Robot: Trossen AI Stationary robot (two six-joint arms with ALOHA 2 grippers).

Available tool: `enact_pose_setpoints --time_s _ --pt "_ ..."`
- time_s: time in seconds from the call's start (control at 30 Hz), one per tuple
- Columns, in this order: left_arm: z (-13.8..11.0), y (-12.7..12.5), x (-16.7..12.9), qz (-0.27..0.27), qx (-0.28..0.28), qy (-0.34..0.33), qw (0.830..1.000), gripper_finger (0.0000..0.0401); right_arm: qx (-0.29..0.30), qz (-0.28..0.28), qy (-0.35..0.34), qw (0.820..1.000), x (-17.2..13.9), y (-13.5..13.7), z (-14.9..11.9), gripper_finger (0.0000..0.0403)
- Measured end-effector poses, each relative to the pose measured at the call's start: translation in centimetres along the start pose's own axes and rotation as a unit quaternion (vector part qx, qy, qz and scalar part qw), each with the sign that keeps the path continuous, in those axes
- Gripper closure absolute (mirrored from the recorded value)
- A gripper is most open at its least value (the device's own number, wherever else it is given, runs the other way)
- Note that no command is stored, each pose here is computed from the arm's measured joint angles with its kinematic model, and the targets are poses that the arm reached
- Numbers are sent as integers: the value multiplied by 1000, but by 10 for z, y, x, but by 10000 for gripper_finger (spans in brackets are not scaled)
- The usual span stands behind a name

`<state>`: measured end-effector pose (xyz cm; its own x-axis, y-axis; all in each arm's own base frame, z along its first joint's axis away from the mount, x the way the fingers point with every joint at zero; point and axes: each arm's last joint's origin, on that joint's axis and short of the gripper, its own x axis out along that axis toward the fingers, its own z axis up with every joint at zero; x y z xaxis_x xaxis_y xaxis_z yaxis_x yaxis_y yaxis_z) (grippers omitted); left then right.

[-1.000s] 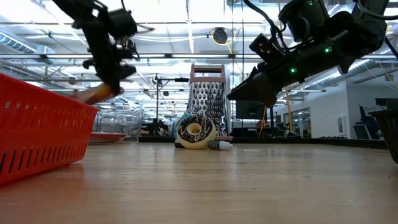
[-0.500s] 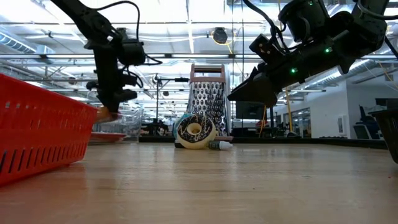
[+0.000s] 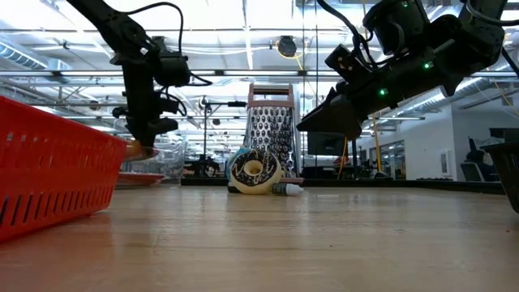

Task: Pick & Place Food Item
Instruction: Put the red popcorn bag into the transparent bin, then put the black food coloring bottle into the red bin

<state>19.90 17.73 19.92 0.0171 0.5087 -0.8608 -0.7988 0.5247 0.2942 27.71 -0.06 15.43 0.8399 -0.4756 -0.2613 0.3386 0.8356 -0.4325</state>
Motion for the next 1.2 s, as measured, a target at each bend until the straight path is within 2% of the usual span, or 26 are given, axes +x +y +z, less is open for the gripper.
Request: enact_pose_setpoints --time_s 0.1,0.27,0.43,0.6,0.67,0.8,0.97,1.07,1.2 --pt "-2 0 0 2 -2 7 1000 361 0 0 0 1000 0 0 0 273" --pt "-2 0 0 3 -11 12 1000 279 4 0 0 1000 0 0 0 273" --pt "-3 2 -5 -5 4 8 1000 210 30 3 -1 1000 0 0 0 273" --pt "-4 3 -27 -53 -34 -26 998 172 71 87 -10 994 4 -2 -3 273" --pt "-3 3 -42 -82 -51 -61 993 164 99 93 -9 991 7 -7 -4 273" --pt "2 1 -77 -138 -69 -168 974 156 136 81 15 987 12 -16 -10 272" --pt "5 -5 -116 -203 -76 -289 932 157 140 125 34 982 11 -13 -15 252" --pt "7 -11 -129 -224 -65 -331 914 157 156 142 48 976 11 -1 -19 221" --pt "8 -19 -135 -240 -57 -354 902 157 162 161 47 972 12 15 -24 180"
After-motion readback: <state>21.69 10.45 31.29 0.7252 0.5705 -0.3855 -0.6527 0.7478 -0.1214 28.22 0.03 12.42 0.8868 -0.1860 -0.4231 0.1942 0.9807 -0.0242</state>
